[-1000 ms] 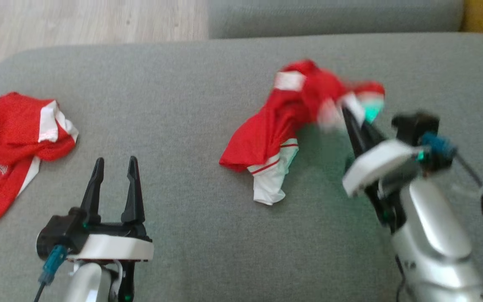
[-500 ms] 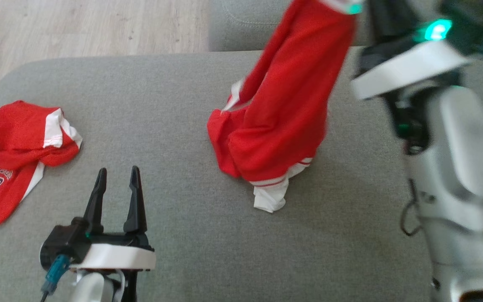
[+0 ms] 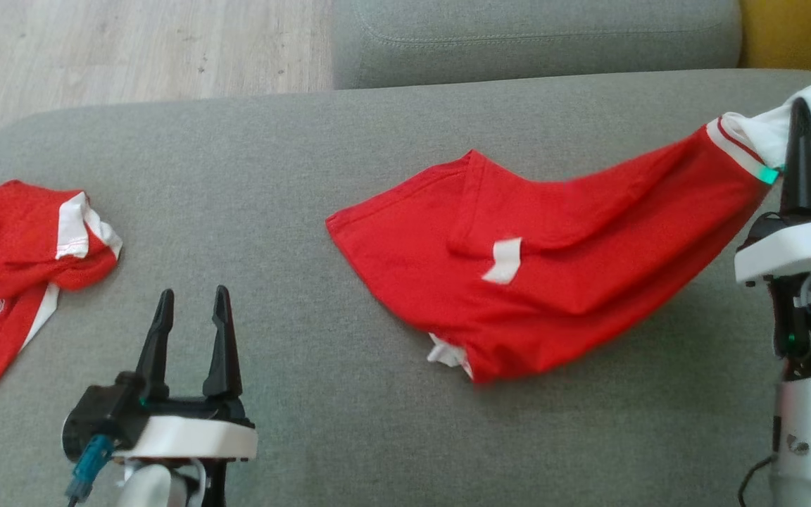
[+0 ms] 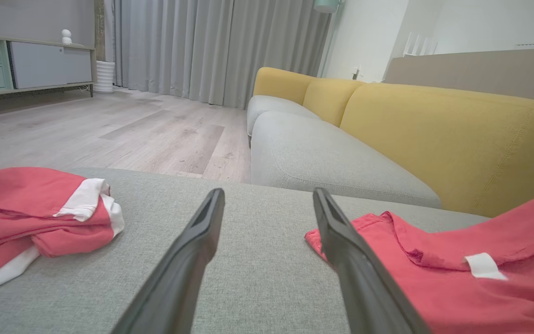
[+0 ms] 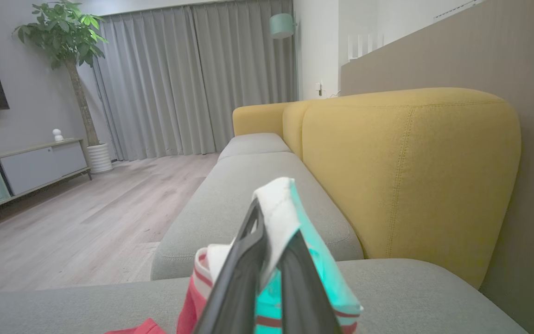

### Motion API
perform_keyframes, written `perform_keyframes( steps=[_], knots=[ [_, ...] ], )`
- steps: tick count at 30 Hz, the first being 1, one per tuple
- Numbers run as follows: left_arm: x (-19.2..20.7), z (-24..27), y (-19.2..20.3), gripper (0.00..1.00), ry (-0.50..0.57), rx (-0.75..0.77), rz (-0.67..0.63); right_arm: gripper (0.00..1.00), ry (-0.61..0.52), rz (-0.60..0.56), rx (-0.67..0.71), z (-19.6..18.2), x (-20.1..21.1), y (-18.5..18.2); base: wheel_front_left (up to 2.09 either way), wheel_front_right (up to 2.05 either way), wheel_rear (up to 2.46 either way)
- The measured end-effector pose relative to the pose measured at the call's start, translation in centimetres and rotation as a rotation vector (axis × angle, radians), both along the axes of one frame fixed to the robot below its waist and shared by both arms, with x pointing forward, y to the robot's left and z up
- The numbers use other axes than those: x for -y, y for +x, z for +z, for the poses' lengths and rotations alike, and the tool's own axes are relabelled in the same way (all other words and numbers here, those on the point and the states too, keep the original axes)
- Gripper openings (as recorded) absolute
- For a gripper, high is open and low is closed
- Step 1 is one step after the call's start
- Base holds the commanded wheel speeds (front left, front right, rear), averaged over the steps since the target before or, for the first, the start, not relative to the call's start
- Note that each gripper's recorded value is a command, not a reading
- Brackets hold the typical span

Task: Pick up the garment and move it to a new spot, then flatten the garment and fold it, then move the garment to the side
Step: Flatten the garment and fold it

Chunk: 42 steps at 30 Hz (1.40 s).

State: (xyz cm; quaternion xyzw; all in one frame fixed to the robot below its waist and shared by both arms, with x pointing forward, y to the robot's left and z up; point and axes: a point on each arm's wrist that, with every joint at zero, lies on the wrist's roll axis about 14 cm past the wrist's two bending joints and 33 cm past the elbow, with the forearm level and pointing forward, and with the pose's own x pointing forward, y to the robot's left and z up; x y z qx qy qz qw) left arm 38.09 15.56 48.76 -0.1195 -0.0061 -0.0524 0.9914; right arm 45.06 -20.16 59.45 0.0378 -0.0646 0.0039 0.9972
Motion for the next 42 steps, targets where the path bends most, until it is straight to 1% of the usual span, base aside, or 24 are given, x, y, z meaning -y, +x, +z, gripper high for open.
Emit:
perform_keyframes(
  steps=[5,10,13,17,21,24,25,26,29,32,34,36,40,42],
  knots=[
    [0.1,0.1,-0.1,1.00,-0.007,0.002,-0.004,0.00,-0.008,0.027,-0.008,-0.1,-0.9,-0.3,0.00,0.00,0.00],
    [-0.2,-0.2,-0.2,1.00,-0.009,-0.005,0.006,0.00,-0.023,0.096,0.003,1.0,-3.5,0.5,0.00,0.00,0.00],
    [-0.5,-0.4,-0.2,1.00,-0.009,-0.013,0.016,0.00,-0.034,0.158,0.030,2.8,-5.9,2.4,0.00,0.00,0.00],
    [-0.8,-0.4,0.2,1.00,-0.007,-0.011,0.025,0.00,-0.026,0.238,0.043,4.7,-9.1,6.0,0.00,0.00,0.00],
    [-1.7,-0.1,0.6,1.00,-0.003,-0.003,0.048,0.00,0.000,0.298,0.048,5.5,-12.0,9.3,0.00,0.00,0.00],
    [-2.7,-0.5,0.5,1.00,0.004,-0.016,0.077,0.00,0.022,0.323,0.029,4.6,-13.6,11.5,0.00,0.00,0.00],
    [-3.0,-0.6,0.4,1.00,0.007,-0.020,0.085,0.44,0.019,0.332,-0.006,3.5,-14.2,12.1,0.00,0.00,0.00],
    [-3.0,-0.6,0.4,1.00,0.007,-0.020,0.085,1.00,0.019,0.332,-0.006,3.5,-14.2,12.1,0.00,0.00,0.00],
    [-3.7,-1.1,0.1,1.00,0.011,-0.039,0.106,1.00,-0.002,0.364,-0.138,-1.4,-15.9,12.7,0.00,0.00,0.00],
    [-4.0,-1.5,-0.1,1.00,0.011,-0.052,0.116,1.00,-0.048,0.376,-0.243,-5.5,-16.3,12.1,0.00,0.00,0.00],
    [-3.9,-1.3,0.0,1.00,0.008,-0.046,0.112,1.00,-0.070,0.361,-0.278,-7.1,-15.3,11.5,0.00,0.00,0.00],
    [-3.7,-1.1,0.2,1.00,0.004,-0.036,0.107,1.00,-0.105,0.335,-0.286,-7.9,-13.8,10.6,0.00,0.00,0.00],
    [-2.8,-0.4,0.5,1.00,-0.001,-0.015,0.082,1.00,-0.120,0.283,-0.318,-9.4,-10.9,8.1,0.00,0.00,0.00],
    [-2.4,-0.3,0.4,1.00,-0.006,-0.011,0.071,1.00,-0.118,0.249,-0.357,-10.7,-9.2,6.3,0.00,0.00,0.00]
  ],
)
